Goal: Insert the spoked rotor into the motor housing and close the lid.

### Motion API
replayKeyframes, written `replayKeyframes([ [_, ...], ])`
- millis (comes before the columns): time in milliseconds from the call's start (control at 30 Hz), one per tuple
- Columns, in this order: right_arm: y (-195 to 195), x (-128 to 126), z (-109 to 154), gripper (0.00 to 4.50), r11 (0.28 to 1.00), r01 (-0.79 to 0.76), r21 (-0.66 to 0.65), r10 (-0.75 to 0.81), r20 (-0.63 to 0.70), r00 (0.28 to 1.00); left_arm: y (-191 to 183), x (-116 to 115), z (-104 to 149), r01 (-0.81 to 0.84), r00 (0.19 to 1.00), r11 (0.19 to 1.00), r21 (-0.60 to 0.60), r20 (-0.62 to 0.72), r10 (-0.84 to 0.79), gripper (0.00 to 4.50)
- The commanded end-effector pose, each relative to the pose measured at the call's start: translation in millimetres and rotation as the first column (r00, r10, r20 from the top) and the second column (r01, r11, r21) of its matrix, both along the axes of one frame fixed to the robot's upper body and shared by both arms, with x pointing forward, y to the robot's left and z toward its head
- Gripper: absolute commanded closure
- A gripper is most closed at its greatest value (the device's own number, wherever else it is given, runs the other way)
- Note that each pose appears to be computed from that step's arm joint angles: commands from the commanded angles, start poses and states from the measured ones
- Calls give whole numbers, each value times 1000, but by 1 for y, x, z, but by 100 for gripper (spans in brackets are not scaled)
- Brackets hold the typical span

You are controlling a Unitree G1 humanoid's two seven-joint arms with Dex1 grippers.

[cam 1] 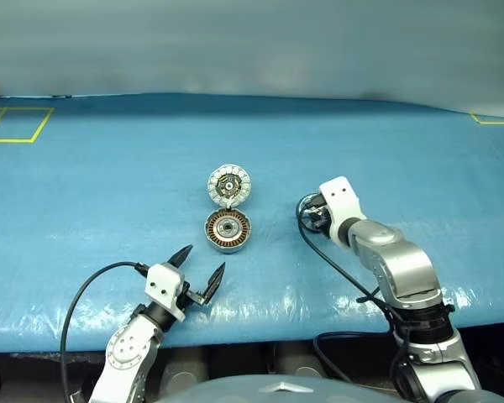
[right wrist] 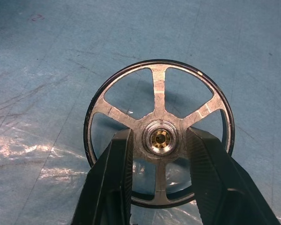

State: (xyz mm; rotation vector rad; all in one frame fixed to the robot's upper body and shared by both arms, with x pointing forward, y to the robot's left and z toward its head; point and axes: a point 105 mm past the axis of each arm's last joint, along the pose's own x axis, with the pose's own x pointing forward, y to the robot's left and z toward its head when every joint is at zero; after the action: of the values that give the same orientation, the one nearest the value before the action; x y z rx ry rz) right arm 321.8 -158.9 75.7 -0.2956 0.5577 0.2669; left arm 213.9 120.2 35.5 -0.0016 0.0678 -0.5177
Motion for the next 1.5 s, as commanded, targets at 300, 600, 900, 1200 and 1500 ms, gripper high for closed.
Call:
replayKeyframes([
  [300, 17, -1, 12, 315, 992, -124, -3, 124, 43, 991, -2, 0, 6, -6, 999, 1000, -17, 35, 7, 0],
  [600, 66, -7, 79, 316, 886, -461, -34, 457, 217, 862, 5, 2, 7, -16, 999, 1000, -3, 46, 17, 0],
  [900, 116, -33, 96, 316, 709, -700, -85, 699, 217, 681, 8, 2, 9, -27, 998, 1000, 2, 55, 27, 0],
  [1200, 147, -45, 75, 316, 633, -769, -87, 771, 156, 617, 8, 3, 12, -34, 997, 999, 6, 70, 33, 0],
  [1500, 151, -43, 61, 316, 630, -773, -78, 776, 116, 620, 7, 3, 13, -35, 997, 999, 4, 70, 34, 0],
])
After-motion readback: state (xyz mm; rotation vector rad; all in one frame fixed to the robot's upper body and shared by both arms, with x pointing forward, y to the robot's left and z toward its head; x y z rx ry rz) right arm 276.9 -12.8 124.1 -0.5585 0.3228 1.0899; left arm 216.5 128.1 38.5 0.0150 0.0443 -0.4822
